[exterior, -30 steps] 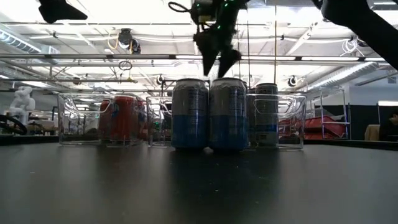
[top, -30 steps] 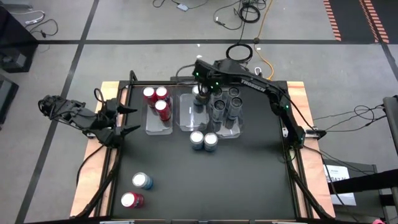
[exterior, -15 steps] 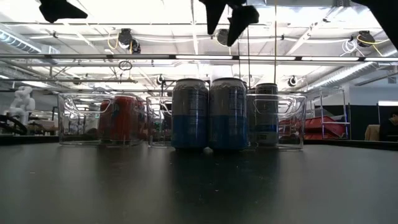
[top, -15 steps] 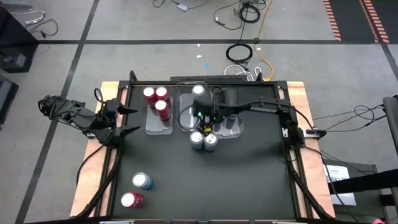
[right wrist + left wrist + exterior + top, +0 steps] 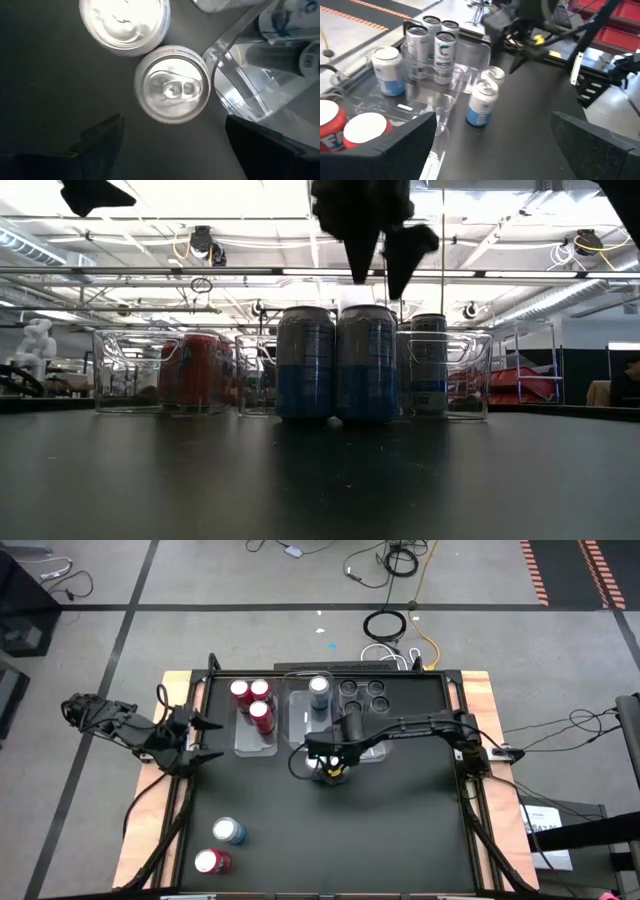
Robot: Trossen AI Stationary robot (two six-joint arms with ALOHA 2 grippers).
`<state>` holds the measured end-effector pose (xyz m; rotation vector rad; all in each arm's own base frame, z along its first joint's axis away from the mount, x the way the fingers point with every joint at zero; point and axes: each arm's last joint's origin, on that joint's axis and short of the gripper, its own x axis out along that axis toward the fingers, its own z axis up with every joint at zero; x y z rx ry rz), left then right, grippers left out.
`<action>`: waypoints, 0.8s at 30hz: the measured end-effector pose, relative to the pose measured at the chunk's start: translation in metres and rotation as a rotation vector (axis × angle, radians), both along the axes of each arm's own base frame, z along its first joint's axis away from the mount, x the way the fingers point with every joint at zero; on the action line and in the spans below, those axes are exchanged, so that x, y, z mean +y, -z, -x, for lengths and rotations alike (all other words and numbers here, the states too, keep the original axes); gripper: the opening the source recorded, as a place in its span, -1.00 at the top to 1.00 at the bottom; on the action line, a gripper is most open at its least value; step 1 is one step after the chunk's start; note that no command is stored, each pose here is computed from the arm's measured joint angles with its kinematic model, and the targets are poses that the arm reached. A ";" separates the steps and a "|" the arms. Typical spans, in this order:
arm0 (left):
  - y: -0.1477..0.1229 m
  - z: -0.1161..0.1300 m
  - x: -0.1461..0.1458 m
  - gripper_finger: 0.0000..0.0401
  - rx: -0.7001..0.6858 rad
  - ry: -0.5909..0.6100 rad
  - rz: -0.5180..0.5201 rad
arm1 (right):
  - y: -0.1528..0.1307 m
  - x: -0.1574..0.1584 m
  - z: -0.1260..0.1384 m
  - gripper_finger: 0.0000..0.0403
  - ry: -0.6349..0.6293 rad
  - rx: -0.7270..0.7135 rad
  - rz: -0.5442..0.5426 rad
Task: Sort soda cans
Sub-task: Put the blue and white soda can into the middle transparent bin
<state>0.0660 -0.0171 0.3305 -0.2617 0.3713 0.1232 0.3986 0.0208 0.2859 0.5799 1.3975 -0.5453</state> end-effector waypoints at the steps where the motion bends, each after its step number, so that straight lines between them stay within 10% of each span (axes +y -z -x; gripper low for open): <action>1: 0.000 0.000 0.000 -0.99 0.002 0.008 0.003 | 0.006 -0.002 0.000 -0.68 0.001 0.009 -0.001; 24: 0.001 -0.004 -0.002 -0.99 0.016 -0.003 0.023 | 0.039 -0.020 -0.011 -0.65 -0.083 -0.054 -0.037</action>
